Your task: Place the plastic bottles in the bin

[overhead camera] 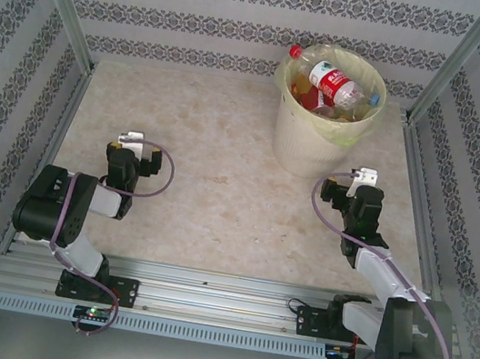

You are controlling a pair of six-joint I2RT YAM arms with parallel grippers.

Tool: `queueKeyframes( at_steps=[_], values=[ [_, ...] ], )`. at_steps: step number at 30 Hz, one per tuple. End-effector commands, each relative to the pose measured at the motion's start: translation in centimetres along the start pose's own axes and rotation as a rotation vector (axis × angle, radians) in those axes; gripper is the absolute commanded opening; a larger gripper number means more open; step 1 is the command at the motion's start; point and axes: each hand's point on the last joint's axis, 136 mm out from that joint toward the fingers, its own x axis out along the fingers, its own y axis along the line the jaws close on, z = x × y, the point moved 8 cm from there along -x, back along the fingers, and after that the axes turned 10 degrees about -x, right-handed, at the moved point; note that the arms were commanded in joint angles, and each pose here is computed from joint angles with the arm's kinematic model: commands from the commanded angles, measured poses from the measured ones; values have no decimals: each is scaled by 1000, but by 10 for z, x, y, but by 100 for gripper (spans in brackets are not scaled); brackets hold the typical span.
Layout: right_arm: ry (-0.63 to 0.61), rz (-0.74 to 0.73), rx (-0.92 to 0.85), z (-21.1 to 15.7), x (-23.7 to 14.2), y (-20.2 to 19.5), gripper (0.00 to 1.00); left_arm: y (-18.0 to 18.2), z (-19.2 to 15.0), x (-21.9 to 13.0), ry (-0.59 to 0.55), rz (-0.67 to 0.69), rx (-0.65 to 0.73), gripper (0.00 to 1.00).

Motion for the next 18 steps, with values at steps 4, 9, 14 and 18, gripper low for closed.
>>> queueKeyframes(
  at_steps=[4,9,14,18],
  values=[
    [-47,-19,7,4,-2,-5,98,3,2,1,11,-1,-22,100],
    [-77,-37,13,7,1,-7,98,3,2,1,7,-1,-22,100],
    [-90,-78,13,-5,14,-10,98,3,2,1,7,-2,-20,100],
    [-113,-118,11,-7,20,-14,98,3,2,1,8,-4,-20,100]
  ],
)
